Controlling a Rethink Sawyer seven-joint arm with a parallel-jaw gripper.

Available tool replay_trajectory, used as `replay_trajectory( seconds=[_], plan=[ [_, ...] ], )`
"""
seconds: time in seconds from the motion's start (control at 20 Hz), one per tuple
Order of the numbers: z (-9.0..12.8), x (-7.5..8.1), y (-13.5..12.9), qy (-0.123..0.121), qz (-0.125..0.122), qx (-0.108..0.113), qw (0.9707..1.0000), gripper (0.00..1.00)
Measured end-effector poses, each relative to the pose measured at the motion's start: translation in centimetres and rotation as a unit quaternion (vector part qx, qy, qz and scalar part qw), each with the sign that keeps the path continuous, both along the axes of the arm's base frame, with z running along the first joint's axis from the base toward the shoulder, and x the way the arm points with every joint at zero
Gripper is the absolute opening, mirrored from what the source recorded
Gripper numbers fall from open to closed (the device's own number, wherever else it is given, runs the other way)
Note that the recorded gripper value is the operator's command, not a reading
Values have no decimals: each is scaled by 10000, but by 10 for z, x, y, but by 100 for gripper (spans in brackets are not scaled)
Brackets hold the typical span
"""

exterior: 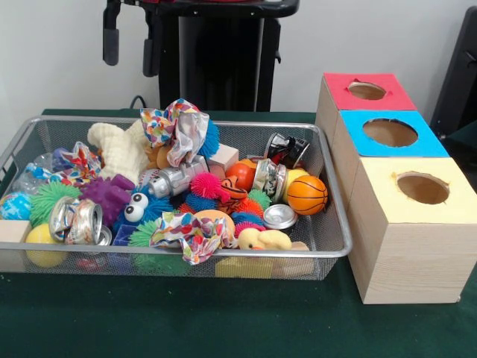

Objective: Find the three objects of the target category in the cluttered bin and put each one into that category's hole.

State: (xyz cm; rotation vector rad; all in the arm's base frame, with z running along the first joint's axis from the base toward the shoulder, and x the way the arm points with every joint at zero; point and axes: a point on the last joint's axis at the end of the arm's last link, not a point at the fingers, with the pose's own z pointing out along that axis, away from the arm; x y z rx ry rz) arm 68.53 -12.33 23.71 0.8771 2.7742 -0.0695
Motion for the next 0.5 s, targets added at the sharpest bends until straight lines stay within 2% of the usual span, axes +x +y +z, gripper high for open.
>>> replay_trajectory(
  seconds=[0.2, 0.3, 0.5],
  plan=[
    [0, -1, -5, 100, -35, 106, 9999, 100],
    [-2, -4, -15, 263, -109, 234, 9993, 100],
    [-6, -7, -27, 371, -196, 351, 9985, 100]
  ],
)
